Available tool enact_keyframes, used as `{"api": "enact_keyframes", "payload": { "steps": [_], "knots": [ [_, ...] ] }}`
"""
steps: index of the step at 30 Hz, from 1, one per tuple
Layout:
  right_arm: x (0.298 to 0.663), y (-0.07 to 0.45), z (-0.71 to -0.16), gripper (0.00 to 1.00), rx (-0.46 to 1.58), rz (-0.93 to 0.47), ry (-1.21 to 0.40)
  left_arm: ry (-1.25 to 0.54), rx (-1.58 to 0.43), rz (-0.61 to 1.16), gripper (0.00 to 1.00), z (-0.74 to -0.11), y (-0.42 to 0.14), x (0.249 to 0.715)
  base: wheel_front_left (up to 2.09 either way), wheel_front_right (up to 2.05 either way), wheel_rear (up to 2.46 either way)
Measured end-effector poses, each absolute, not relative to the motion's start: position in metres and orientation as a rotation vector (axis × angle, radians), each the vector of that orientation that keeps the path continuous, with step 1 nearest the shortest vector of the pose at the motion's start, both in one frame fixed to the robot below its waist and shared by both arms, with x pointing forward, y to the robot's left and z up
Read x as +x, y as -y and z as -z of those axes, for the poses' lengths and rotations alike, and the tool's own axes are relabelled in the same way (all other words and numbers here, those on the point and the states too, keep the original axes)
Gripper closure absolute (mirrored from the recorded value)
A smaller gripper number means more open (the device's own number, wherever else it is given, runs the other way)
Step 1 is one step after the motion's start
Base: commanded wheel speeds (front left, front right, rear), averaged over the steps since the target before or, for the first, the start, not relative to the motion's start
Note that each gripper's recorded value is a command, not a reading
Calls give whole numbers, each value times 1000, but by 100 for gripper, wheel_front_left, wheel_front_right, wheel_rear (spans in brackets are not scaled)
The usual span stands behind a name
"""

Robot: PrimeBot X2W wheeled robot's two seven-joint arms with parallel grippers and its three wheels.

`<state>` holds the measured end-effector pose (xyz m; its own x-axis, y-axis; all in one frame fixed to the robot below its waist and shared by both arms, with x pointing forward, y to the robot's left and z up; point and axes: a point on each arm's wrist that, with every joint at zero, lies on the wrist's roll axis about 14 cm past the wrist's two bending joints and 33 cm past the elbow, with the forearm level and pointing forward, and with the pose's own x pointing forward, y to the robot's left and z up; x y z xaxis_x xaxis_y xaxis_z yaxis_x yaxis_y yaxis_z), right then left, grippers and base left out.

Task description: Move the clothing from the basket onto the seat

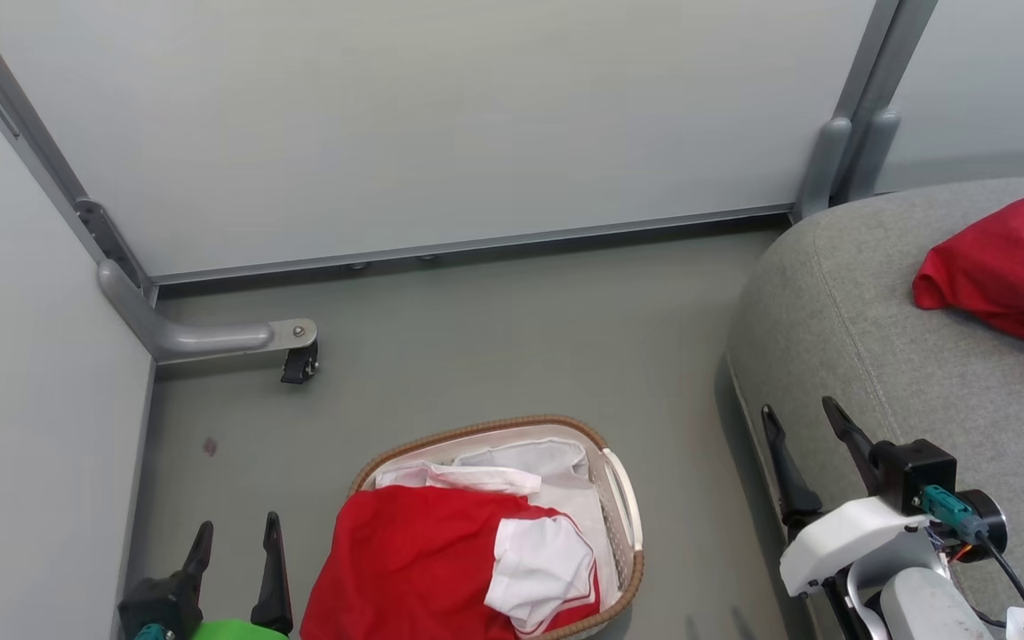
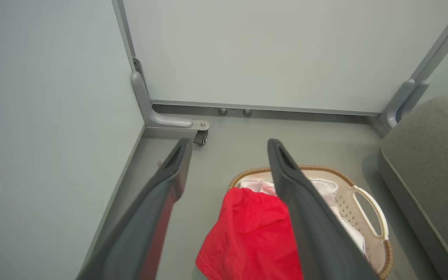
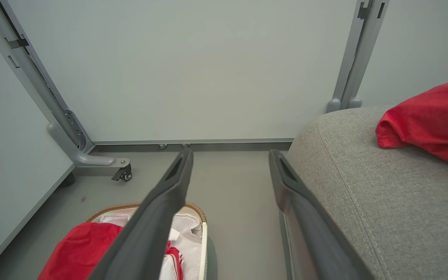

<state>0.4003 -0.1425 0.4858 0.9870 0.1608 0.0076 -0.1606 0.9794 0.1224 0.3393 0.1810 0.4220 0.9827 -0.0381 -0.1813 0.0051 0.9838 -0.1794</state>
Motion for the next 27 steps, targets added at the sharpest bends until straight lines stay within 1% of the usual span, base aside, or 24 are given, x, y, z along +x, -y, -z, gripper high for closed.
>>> {"api": "enact_keyframes", "payload": {
  "steps": [6,10,21,27],
  "knots": [
    [398,142,-487,0,124,-165,1,-182,-212,49,0,-423,-170,340,0,0,0],
    [404,140,-486,0,114,-172,1,-201,-222,80,0,-419,-158,344,0,0,0],
    [456,131,-500,0,112,-201,65,-201,-266,239,0,-420,-105,413,0,0,0],
    [484,126,-495,0,125,-218,76,-270,-306,377,0,-399,-62,438,0,0,0]
  ]
}}
